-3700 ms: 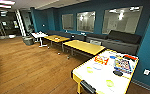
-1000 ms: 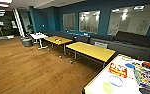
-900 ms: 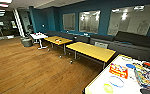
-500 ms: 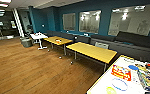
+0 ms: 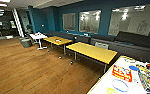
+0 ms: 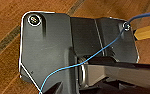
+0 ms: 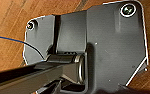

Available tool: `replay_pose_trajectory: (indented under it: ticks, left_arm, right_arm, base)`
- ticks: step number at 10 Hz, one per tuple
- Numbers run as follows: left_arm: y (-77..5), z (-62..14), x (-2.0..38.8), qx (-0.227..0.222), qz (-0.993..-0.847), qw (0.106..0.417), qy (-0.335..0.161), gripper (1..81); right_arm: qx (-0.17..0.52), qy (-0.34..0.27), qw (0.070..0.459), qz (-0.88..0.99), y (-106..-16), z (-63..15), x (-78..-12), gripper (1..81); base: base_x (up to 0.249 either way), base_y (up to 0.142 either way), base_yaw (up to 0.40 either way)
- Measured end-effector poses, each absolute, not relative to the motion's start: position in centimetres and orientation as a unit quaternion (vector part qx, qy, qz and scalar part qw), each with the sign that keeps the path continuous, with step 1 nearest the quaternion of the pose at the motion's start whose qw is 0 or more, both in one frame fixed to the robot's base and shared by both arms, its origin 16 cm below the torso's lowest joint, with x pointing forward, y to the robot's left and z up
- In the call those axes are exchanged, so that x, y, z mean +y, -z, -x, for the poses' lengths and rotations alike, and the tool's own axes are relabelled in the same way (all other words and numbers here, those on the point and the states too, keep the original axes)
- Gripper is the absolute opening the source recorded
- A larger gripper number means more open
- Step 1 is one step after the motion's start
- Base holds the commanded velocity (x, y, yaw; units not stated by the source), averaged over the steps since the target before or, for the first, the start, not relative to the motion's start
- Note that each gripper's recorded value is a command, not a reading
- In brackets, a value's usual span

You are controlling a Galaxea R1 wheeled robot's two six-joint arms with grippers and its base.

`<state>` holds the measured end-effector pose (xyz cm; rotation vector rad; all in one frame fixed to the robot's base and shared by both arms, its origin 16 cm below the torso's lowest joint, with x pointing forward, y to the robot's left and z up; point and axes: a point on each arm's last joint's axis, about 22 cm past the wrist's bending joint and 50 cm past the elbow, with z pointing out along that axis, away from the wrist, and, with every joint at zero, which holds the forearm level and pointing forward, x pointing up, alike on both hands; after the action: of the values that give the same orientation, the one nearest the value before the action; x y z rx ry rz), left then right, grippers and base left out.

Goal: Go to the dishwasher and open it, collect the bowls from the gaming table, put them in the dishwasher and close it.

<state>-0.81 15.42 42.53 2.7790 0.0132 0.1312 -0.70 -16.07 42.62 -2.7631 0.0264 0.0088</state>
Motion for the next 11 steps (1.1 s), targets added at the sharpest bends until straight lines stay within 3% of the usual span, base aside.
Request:
replay_pose_trajectory:
  ticks: [5, 11]
  left_arm:
    - [-42.5, 1.1, 15.4, 0.005, -0.983, 0.179, -0.045, 81.1]
    - [-42.5, 2.1, 15.2, 0.005, -0.983, 0.18, -0.038, 81.1]
  right_arm:
    - [0.009, -0.004, 0.186, 0.982, -42.6, 1.0, -16.3, 81.1]
    - [0.009, -0.002, 0.184, 0.983, -42.5, 0.6, -16.5, 81.1]
  base:
    - [0.0, 0.0, -0.018]
    - [0.0, 0.0, -0.382]
